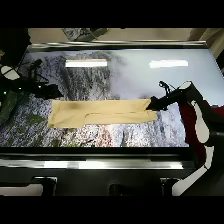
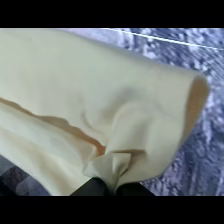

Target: Fold the shirts.

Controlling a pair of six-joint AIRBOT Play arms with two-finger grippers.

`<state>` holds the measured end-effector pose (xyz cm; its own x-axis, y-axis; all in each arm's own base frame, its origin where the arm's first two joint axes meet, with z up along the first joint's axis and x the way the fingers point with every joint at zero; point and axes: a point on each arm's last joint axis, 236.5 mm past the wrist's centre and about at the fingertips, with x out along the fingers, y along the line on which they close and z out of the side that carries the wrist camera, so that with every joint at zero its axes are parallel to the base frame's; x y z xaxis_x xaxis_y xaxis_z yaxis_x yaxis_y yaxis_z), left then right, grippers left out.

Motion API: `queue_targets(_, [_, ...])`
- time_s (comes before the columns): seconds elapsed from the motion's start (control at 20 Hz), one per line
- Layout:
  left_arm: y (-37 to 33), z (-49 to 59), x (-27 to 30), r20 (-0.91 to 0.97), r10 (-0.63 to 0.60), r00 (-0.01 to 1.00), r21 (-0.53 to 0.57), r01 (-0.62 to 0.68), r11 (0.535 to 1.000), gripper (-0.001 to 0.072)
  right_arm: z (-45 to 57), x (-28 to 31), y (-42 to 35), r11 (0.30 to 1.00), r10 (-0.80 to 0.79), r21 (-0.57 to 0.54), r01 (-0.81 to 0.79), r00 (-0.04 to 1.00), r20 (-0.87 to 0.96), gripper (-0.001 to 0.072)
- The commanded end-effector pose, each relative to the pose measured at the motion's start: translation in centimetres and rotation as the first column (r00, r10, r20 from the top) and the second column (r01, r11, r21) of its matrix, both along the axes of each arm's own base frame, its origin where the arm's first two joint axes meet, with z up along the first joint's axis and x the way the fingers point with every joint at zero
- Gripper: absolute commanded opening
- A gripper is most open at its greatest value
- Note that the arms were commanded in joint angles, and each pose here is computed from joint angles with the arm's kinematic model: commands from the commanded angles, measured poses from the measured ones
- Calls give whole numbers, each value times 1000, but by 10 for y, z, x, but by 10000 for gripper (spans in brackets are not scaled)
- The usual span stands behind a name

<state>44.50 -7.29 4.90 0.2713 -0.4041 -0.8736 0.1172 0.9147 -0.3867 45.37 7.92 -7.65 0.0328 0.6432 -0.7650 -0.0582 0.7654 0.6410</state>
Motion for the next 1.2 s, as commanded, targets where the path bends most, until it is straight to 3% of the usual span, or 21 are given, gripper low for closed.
queue_targets(0.0, [-48, -17, -7, -13, -76, 997, -29, 75, 997, 33, 54, 1, 11, 998, 56, 20, -59, 990, 126, 42])
queue_targets(0.2, [-143, -59, -31, -81, -107, 991, -223, 87, 971, 31, 150, -19, 16, 995, 98, -18, -97, 949, 299, 41])
queue_targets(0.4, [-217, -74, -45, -71, -78, 994, -340, 50, 939, 32, 217, -51, 21, 995, 96, -34, -89, 923, 373, 41])
queue_targets(0.65, [-305, -70, -39, -119, -102, 988, -511, 28, 859, 31, 266, -79, 24, 998, 63, -45, -48, 895, 441, 42])
queue_targets(0.95, [-381, -87, -66, -214, -186, 959, -583, 27, 812, 31, 293, -93, 22, 998, 41, -65, -10, 869, 494, 42])
queue_targets(1.15, [-356, -79, -44, -162, -184, 969, -582, 57, 811, 28, 285, -82, 25, 998, 35, -65, -4, 873, 487, 41])
